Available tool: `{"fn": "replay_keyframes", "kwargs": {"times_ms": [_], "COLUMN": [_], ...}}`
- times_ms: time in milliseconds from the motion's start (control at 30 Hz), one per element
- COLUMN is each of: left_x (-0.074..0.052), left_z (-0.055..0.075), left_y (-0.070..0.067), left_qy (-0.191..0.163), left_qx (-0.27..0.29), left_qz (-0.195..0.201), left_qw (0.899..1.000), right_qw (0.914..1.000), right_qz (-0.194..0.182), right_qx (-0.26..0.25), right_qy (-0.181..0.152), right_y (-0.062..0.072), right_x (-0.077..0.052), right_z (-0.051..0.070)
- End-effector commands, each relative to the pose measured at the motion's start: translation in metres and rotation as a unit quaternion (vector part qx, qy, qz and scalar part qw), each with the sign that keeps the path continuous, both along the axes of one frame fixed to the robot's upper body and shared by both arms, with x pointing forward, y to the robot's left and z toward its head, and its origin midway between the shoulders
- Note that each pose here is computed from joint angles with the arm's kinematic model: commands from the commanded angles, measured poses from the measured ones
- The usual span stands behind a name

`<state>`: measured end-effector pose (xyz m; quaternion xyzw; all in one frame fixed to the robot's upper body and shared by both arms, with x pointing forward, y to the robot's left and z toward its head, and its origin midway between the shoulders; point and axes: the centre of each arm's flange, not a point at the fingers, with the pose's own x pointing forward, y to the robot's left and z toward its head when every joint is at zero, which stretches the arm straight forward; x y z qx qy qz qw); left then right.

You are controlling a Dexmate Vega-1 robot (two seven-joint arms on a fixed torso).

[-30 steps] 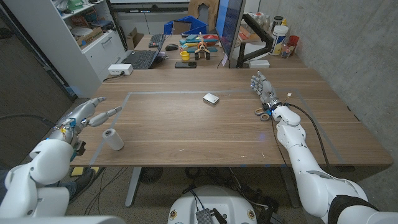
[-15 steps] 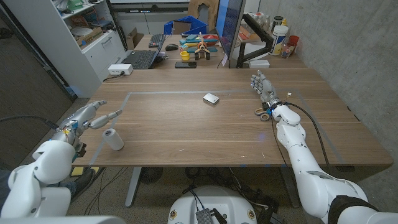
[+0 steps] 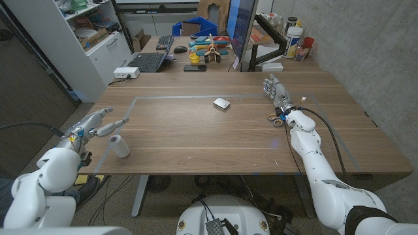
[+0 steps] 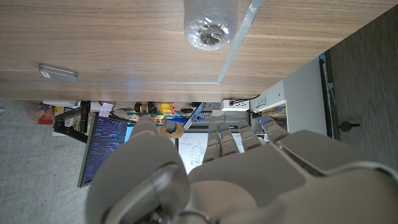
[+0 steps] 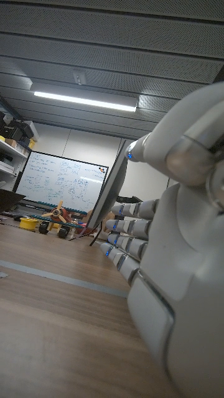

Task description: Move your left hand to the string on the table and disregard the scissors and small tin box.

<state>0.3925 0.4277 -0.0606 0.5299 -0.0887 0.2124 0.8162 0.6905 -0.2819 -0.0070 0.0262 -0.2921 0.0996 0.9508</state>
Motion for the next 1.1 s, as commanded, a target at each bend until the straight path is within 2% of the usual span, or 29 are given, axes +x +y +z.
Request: {"fn": "replay_keyframes", "kwargs": {"times_ms": [33, 733, 1100], "left_x": [0.007, 0.020, 0.023], "left_z": [-0.007, -0.019, -0.024], "left_y": [0.003, -0.002, -0.002], "left_qy": [0.012, 0.029, 0.029], "left_qx": [-0.009, -0.016, -0.023], "left_qz": [-0.002, -0.009, -0.009], "left_qw": [1.000, 0.999, 0.999], "right_qw": [1.0000, 1.0000, 1.0000], "right_qz": [-0.001, -0.004, -0.004], "right_qx": [-0.001, 0.002, -0.001], "right_qy": [0.004, 0.007, 0.005], "right_y": [0.001, -0.001, -0.001], "right_x": [0.000, 0.001, 0.001], "right_z": [-0.002, -0.005, -0.001]}}
